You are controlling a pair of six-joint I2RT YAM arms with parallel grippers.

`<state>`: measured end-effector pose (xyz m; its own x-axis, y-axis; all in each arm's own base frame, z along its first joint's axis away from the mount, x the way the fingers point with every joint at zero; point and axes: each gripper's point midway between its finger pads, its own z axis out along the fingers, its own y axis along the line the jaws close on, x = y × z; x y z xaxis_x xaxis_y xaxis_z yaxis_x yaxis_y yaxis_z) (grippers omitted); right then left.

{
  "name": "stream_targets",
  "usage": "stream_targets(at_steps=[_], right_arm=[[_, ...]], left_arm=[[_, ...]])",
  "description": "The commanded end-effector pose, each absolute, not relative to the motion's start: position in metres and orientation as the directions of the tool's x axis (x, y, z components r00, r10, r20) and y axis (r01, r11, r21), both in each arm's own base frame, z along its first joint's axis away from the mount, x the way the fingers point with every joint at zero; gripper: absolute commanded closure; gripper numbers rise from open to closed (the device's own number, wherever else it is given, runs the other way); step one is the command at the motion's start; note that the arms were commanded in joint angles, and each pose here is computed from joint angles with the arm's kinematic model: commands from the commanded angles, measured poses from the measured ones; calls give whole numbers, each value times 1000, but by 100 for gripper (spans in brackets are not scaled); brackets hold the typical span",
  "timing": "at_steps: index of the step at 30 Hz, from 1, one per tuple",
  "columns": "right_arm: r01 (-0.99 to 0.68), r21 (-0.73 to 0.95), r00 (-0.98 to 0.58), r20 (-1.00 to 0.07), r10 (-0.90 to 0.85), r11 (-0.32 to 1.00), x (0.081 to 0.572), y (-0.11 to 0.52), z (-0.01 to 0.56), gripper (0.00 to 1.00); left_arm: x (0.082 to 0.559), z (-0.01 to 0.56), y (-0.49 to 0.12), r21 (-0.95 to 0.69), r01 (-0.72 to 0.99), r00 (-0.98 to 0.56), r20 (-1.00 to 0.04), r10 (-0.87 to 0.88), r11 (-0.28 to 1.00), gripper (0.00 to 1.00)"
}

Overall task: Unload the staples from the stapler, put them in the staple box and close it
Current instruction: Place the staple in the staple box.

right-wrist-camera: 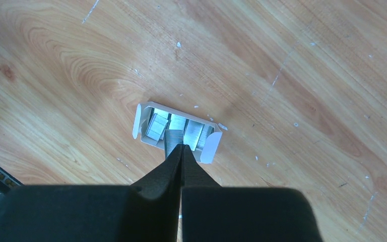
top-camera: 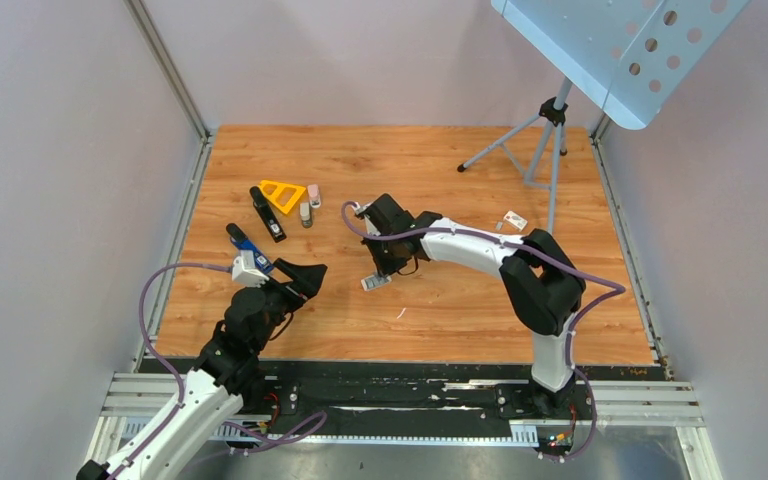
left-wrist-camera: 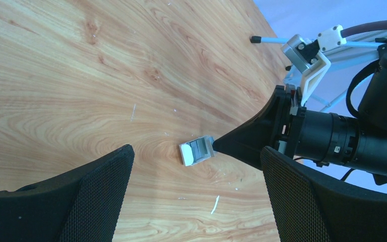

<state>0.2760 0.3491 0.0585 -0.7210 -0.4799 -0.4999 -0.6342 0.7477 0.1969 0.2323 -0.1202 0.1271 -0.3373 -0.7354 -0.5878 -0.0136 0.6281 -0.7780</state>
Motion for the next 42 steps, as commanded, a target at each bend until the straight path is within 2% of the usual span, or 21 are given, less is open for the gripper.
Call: stream_targets(at_steps=[1,42], right_arm=[[-631,177,-731,-461,-503,755,268,352,50,100],[-615,112,-734,-441,-516,780,270,354,37,99]], left_arm=[[235,123,-116,-780,-33,-318,-585,-746,625,2],[238,123,-118,-783,-29,-317,-583,-748,622,2]])
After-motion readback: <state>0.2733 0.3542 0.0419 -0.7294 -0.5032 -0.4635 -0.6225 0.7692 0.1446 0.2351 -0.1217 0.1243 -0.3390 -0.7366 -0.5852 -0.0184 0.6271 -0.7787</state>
